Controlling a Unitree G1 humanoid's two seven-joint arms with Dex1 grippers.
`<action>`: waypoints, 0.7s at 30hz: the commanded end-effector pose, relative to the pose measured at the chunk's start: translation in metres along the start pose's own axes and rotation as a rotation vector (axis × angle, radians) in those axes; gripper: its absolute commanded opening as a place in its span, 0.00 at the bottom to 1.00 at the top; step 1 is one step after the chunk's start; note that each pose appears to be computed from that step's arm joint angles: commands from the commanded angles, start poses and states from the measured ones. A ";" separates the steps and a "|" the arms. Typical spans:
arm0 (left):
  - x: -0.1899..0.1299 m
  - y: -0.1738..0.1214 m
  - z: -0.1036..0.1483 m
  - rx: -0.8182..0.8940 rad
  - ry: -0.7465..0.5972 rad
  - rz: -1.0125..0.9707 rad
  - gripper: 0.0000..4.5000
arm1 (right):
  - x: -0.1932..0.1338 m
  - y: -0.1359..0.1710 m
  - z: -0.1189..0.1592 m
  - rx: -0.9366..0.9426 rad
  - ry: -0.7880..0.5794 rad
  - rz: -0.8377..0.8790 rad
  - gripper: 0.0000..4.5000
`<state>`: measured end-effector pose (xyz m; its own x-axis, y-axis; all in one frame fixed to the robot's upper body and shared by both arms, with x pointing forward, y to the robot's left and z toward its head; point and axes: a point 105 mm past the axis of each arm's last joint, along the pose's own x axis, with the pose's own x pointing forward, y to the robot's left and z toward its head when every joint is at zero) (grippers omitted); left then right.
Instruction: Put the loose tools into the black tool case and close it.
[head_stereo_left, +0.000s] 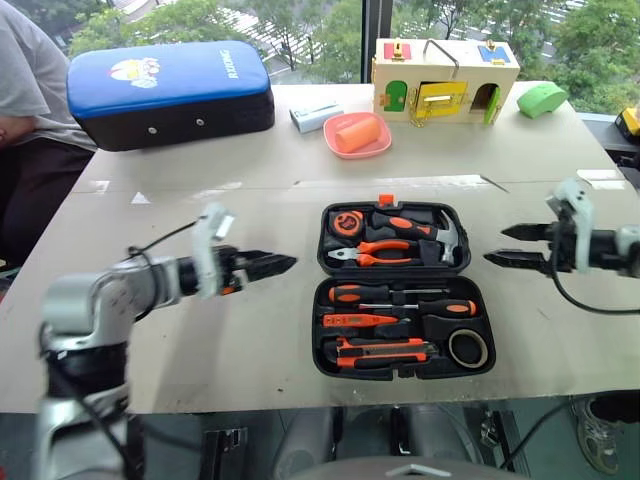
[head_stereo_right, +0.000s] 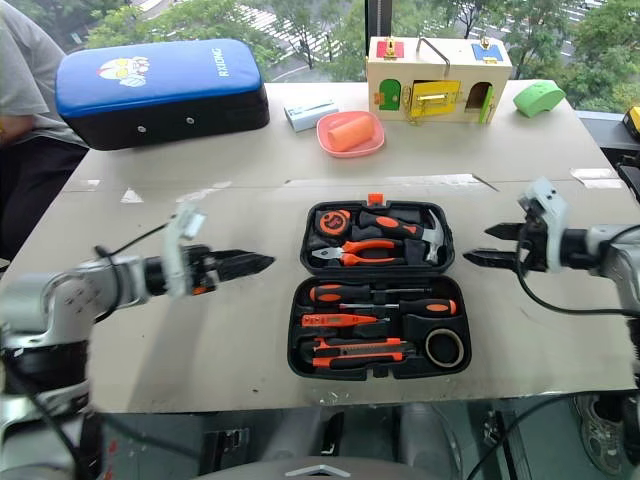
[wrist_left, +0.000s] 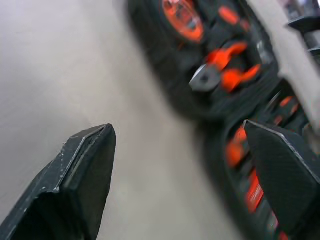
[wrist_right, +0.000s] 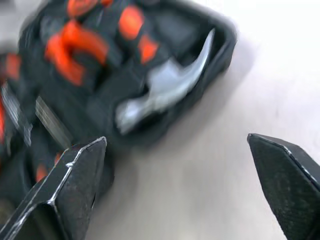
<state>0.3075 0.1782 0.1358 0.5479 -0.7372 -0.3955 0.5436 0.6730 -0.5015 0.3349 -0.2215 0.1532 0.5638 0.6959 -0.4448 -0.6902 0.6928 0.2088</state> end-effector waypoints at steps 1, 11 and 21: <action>0.010 0.005 0.005 -0.075 0.014 0.058 1.00 | 0.007 -0.007 0.007 0.104 -0.008 -0.066 0.99; 0.045 0.011 0.014 -0.126 0.024 0.088 0.50 | 0.038 -0.014 0.004 0.143 0.018 -0.116 0.71; 0.059 0.005 0.011 -0.140 0.029 0.053 0.07 | 0.042 -0.006 -0.005 0.094 0.063 -0.099 0.02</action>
<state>0.3461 0.1409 0.1190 0.5438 -0.7138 -0.4413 0.4143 0.6856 -0.5986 0.3625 -0.1973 0.1310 0.5989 0.6208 -0.5059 -0.5736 0.7734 0.2700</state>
